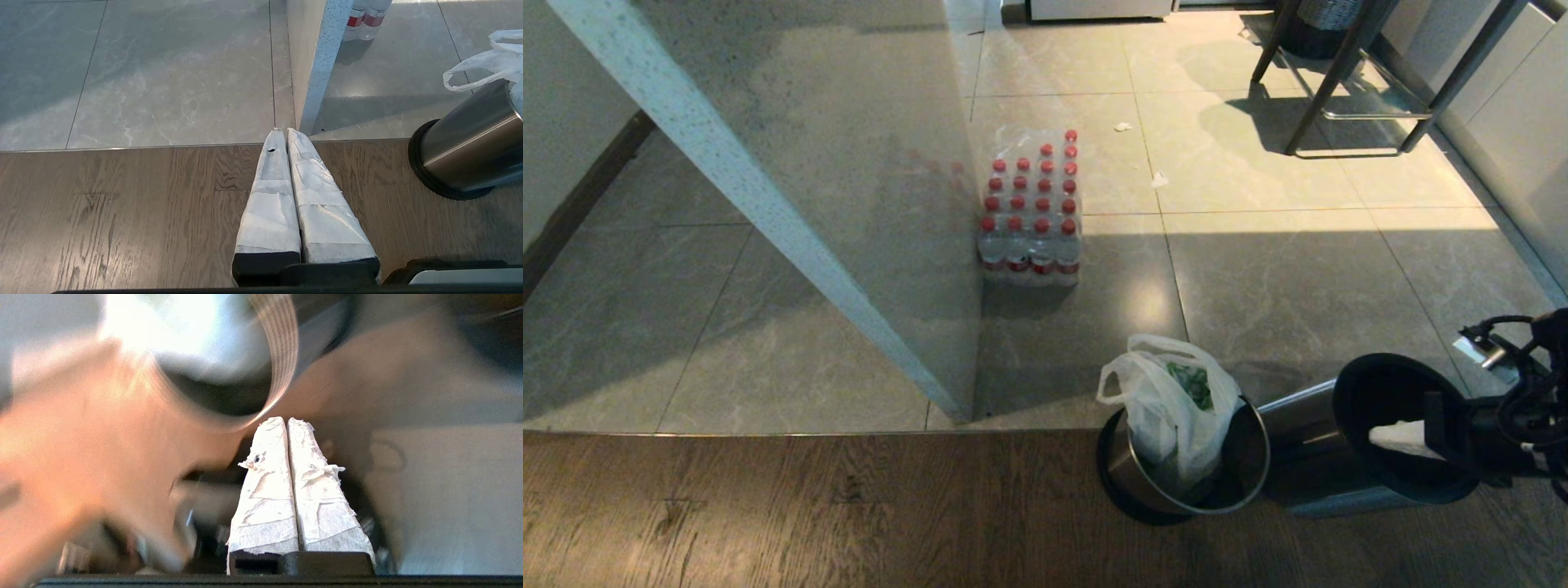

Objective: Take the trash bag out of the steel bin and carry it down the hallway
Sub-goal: Pick up the trash bag

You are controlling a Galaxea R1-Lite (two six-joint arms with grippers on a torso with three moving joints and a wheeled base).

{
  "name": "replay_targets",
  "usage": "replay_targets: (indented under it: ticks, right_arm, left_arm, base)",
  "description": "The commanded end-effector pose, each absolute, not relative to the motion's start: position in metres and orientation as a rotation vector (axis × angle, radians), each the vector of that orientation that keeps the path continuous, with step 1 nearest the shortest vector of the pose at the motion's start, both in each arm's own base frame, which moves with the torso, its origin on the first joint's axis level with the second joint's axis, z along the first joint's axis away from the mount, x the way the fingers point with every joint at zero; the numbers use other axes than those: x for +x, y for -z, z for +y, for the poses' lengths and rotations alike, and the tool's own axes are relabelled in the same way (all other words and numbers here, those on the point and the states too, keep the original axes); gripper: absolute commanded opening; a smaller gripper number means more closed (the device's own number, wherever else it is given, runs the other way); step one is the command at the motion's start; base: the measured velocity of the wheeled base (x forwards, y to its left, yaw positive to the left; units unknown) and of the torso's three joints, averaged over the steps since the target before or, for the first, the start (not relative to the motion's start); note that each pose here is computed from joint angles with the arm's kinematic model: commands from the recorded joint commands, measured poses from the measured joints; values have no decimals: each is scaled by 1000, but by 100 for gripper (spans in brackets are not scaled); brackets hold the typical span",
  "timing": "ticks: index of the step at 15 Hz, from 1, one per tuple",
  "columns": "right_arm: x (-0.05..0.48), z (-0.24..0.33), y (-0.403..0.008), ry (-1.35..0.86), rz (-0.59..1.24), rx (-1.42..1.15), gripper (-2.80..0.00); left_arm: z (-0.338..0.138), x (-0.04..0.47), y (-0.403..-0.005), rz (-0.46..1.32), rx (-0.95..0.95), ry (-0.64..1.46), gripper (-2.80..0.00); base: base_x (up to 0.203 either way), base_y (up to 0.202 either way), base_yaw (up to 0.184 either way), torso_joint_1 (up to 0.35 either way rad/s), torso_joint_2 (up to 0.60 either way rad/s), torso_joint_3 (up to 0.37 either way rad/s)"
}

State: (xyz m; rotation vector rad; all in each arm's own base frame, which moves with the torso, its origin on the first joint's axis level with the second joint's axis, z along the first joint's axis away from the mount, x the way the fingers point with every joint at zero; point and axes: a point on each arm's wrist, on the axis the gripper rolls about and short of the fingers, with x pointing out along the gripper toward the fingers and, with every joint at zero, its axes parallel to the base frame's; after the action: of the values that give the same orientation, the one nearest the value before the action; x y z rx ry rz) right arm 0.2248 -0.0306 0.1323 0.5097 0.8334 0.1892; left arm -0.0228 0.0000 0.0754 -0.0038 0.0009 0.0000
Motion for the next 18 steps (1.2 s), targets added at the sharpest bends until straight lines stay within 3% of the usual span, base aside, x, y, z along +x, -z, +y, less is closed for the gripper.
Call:
replay_targets:
  ticks: [1, 6, 7, 12, 18]
  right_arm:
    - [212, 7, -143, -339, 855, 457, -280]
    - [247, 58, -147, -423, 943, 485, -280]
    - [253, 71, -145, -427, 955, 469, 0]
    - [284, 99, -117, -376, 1004, 391, 0]
    - [322, 109, -108, -287, 886, 290, 0]
  left_arm:
    - [0, -23, -76, 2, -5, 0, -280]
    - [0, -23, -76, 2, -5, 0, -280]
    - [0, -23, -76, 2, -5, 0, -280]
    - [0, -23, -76, 2, -5, 0, -280]
    - [0, -23, -76, 2, -5, 0, -280]
  base:
    - [0, 0, 0, 0, 0, 0]
    - [0, 0, 0, 0, 0, 0]
    - [0, 0, 0, 0, 0, 0]
    - [0, 0, 0, 0, 0, 0]
    - [0, 0, 0, 0, 0, 0]
